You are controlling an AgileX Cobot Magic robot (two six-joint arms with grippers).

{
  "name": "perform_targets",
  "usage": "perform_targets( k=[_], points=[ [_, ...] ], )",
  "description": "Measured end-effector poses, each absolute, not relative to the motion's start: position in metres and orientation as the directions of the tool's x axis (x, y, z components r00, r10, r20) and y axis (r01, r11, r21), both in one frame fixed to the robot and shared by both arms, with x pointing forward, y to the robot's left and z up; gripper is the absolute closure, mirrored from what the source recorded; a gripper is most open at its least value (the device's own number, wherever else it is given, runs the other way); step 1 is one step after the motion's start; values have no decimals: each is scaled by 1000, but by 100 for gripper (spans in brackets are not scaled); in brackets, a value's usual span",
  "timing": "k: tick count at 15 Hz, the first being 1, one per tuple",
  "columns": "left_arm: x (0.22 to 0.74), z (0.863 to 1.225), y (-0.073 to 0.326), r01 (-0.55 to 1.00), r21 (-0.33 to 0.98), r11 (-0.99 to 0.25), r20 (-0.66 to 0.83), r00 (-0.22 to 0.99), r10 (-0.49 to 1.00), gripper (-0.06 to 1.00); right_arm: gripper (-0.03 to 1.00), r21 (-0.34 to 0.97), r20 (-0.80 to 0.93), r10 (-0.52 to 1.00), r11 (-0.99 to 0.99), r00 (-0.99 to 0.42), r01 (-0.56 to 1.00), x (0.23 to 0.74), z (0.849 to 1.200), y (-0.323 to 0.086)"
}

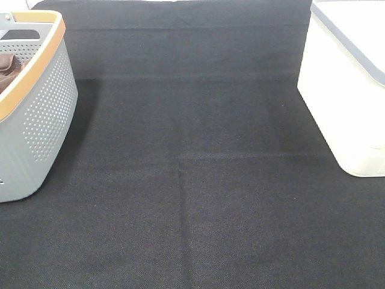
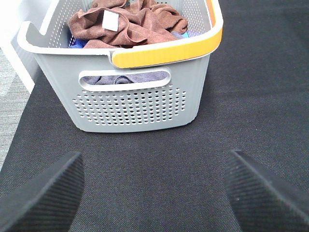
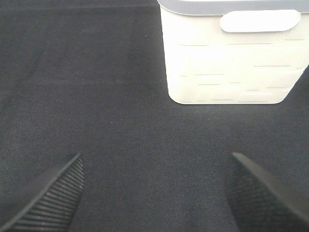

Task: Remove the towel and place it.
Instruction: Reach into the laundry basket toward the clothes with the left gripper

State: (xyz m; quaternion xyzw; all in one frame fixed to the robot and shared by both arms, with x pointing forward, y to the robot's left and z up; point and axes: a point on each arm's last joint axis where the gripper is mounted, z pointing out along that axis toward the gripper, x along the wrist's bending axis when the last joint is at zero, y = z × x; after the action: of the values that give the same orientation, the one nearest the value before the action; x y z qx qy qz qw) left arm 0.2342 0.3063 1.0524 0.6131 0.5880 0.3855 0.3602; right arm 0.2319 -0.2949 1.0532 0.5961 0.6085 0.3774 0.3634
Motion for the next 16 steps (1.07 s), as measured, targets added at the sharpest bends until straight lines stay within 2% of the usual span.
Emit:
perform_targets(
  k=[5, 9, 11, 14, 16],
  points=[
    [235, 1053, 312, 447, 890, -88, 113, -31, 993, 29, 21, 892, 8, 1000, 5, -25, 451, 232, 1053, -295],
    [260, 1071, 316, 459, 885, -75, 125, -79, 989, 30, 21, 892, 8, 1000, 5, -25, 451, 232, 1053, -295],
    [281, 1085, 316, 465, 884, -44, 106, -110, 988, 30, 21, 892, 8, 1000, 5, -25, 451, 232, 1053, -295],
    [328, 1111, 317, 469, 879, 88, 7, -198, 980, 30, 21, 892, 8, 1000, 5, -25, 451, 232, 1053, -295],
    [357, 1127, 317, 485, 867, 113, -2, -223, 975, 30, 21, 892, 8, 1000, 5, -25, 451, 232, 1053, -295]
  ],
)
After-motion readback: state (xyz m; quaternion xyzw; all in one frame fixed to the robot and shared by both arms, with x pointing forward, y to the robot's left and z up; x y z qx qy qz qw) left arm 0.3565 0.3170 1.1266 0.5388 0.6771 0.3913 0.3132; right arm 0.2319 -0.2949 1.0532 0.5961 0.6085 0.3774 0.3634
